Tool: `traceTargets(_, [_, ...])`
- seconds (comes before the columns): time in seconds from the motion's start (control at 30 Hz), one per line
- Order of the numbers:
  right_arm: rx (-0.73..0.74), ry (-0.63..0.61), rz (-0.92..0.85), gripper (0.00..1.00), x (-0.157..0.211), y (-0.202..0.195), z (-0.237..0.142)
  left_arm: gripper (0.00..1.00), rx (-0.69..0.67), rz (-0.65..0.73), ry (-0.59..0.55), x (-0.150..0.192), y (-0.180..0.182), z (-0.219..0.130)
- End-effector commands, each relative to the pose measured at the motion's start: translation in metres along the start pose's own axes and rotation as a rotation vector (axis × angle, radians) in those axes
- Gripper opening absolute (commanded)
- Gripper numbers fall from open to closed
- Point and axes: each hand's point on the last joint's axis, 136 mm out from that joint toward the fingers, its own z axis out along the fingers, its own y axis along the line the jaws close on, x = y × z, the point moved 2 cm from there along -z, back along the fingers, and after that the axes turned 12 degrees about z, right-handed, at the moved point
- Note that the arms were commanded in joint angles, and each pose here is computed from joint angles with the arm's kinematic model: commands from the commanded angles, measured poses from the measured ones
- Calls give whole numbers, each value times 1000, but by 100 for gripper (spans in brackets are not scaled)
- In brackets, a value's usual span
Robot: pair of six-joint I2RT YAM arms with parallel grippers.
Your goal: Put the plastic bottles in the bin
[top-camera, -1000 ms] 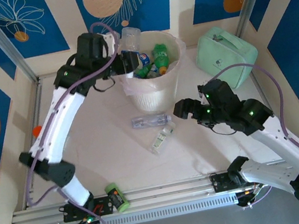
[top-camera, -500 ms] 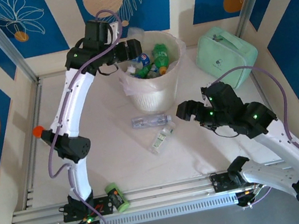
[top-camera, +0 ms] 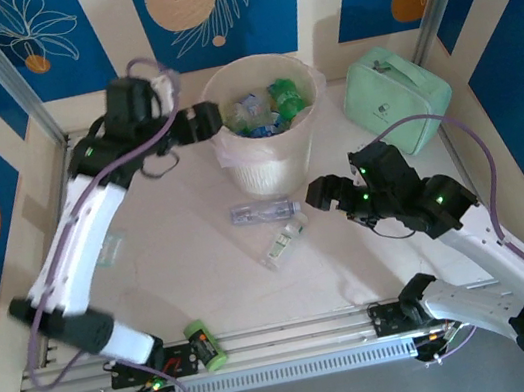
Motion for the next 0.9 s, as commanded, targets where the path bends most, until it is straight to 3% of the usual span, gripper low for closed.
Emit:
traceTargets(0.0, [-18,-10,-1,91,-2,7,-4,82,-95,-140,-73,28,37,-19])
traceTargets(0.1, [-16,2,-1,91,0,9,-1,77,-97,-262,-24,78,60,-18])
traceTargets(0.3, [-10,5,-19,91,6,13,3,67,78,-423,63,149,69,31])
traceTargets(0.57, [17,9,-17,90,14,6,5,63,176,-534,95,176,84,101])
traceTargets(0.87, [23,-7,-3,90,14,-2,0,55,188,-677,175,207,105,168])
